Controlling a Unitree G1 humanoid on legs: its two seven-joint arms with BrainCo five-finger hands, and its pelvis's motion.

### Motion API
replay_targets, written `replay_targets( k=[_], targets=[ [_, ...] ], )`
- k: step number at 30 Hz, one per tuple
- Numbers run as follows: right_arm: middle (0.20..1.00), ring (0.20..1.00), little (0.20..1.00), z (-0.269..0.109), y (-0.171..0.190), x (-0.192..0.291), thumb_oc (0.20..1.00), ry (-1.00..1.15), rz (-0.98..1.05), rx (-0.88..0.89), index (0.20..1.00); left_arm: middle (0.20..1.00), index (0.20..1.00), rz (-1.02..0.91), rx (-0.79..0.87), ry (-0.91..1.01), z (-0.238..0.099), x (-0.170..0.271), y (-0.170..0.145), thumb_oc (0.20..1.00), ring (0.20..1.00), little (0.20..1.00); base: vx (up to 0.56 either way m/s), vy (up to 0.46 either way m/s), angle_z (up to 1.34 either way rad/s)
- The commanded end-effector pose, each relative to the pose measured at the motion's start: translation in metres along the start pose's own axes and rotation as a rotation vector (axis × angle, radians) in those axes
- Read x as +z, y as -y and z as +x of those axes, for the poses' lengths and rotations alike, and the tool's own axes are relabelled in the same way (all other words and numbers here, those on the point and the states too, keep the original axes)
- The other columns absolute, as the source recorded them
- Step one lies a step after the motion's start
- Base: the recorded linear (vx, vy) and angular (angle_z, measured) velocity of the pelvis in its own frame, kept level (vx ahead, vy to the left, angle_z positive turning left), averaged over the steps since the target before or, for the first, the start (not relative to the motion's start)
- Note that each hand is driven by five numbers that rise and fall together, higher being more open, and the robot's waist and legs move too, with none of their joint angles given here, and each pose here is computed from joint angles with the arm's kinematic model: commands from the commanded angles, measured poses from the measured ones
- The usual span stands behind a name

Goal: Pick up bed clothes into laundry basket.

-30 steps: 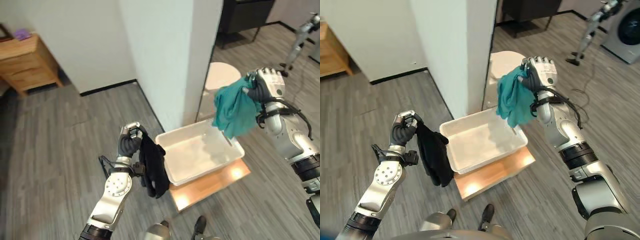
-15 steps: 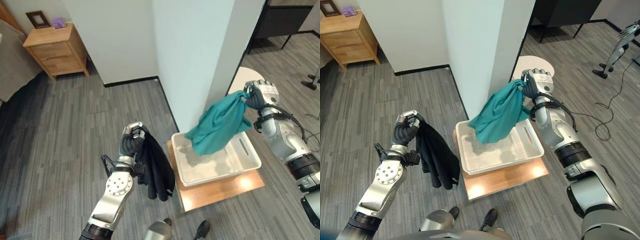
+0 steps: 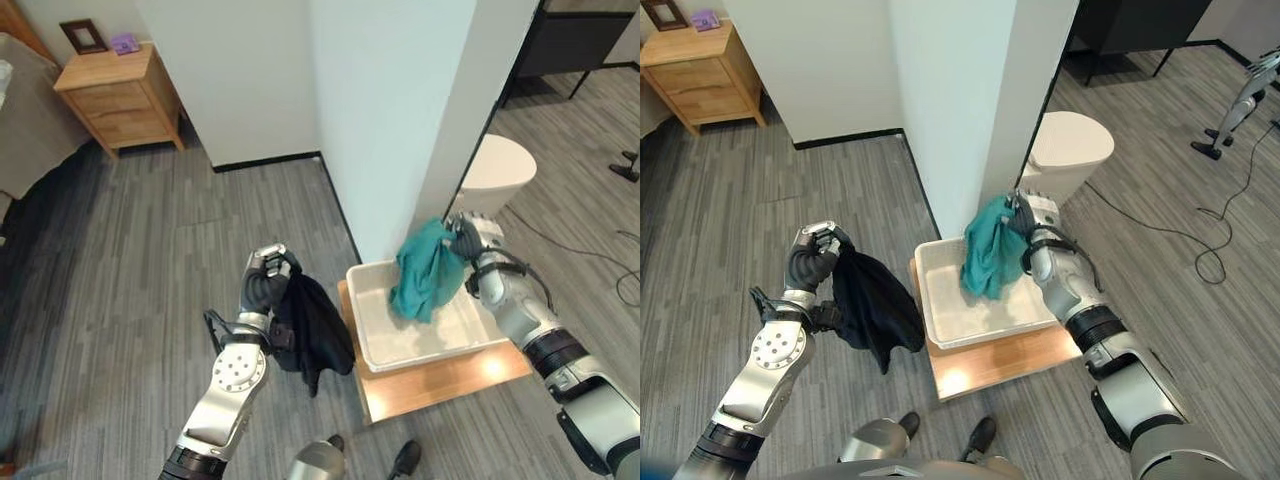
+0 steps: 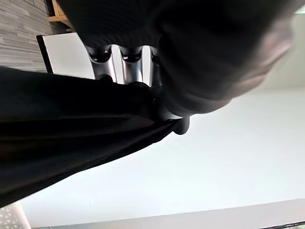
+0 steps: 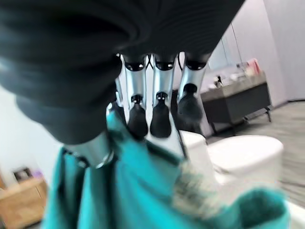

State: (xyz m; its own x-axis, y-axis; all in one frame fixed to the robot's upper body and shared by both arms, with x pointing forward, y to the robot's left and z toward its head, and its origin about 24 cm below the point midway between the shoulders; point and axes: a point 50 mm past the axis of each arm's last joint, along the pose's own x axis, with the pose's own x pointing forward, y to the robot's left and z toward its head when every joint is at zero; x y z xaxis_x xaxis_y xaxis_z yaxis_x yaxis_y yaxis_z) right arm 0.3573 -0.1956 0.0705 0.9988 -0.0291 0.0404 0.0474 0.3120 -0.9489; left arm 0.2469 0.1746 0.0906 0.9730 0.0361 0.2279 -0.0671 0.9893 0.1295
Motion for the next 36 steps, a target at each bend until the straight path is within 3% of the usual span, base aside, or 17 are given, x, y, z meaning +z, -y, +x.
replay_targets(
  k=[1, 7, 12, 17, 19, 25, 30, 36],
  targets=[
    [1.0, 1.0, 1.0, 0.013, 0.028, 0.003, 1.0, 0.017, -0.025, -0.084, 1.0, 0.2, 0.2, -0.053, -0.035, 0.145, 0.007, 0.024, 0.006, 0.2, 0.2, 0.2, -0.02, 0.022, -0.03],
    [1.0, 1.0, 1.0, 0.007, 0.062, -0.01, 1.0, 0.016, 0.051, -0.199, 1.0, 0.2, 0.2, -0.008, 0.022, 0.178, 0.012, 0.031, -0.006, 0.2, 0.2, 0.2, -0.01, 0.016, -0.11],
    [1.0, 1.0, 1.0, -0.023, 0.095, -0.057, 1.0, -0.082, 0.199, -0.386, 1.0, 0.2, 0.2, 0.061, 0.124, 0.262, 0.017, 0.047, -0.024, 0.2, 0.2, 0.2, 0.0, -0.005, -0.18],
    [1.0, 1.0, 1.0, -0.047, 0.089, -0.103, 1.0, -0.253, 0.272, -0.424, 1.0, 0.2, 0.2, 0.128, 0.173, 0.352, 0.024, 0.066, -0.034, 0.2, 0.2, 0.2, 0.0, -0.023, -0.23],
    [1.0, 1.0, 1.0, -0.06, 0.074, -0.123, 1.0, -0.34, 0.267, -0.378, 1.0, 0.2, 0.2, 0.16, 0.196, 0.412, 0.029, 0.079, -0.038, 0.2, 0.2, 0.2, -0.02, -0.024, -0.23],
    [1.0, 1.0, 1.0, -0.133, -0.033, -0.186, 1.0, -0.732, 0.159, 0.085, 1.0, 0.2, 0.2, 0.272, 0.222, 0.646, 0.052, 0.134, -0.043, 0.2, 0.2, 0.2, -0.02, -0.019, -0.18],
    [1.0, 1.0, 1.0, -0.196, -0.098, -0.19, 1.0, -0.941, 0.213, 0.351, 1.0, 0.2, 0.2, 0.369, 0.249, 0.751, 0.074, 0.168, -0.046, 0.2, 0.2, 0.2, 0.0, -0.006, -0.07],
    [1.0, 1.0, 1.0, -0.244, -0.135, -0.18, 1.0, -1.034, 0.228, 0.546, 1.0, 0.2, 0.2, 0.459, 0.278, 0.806, 0.091, 0.195, -0.052, 0.2, 0.2, 0.2, -0.01, -0.002, -0.12]
  ],
)
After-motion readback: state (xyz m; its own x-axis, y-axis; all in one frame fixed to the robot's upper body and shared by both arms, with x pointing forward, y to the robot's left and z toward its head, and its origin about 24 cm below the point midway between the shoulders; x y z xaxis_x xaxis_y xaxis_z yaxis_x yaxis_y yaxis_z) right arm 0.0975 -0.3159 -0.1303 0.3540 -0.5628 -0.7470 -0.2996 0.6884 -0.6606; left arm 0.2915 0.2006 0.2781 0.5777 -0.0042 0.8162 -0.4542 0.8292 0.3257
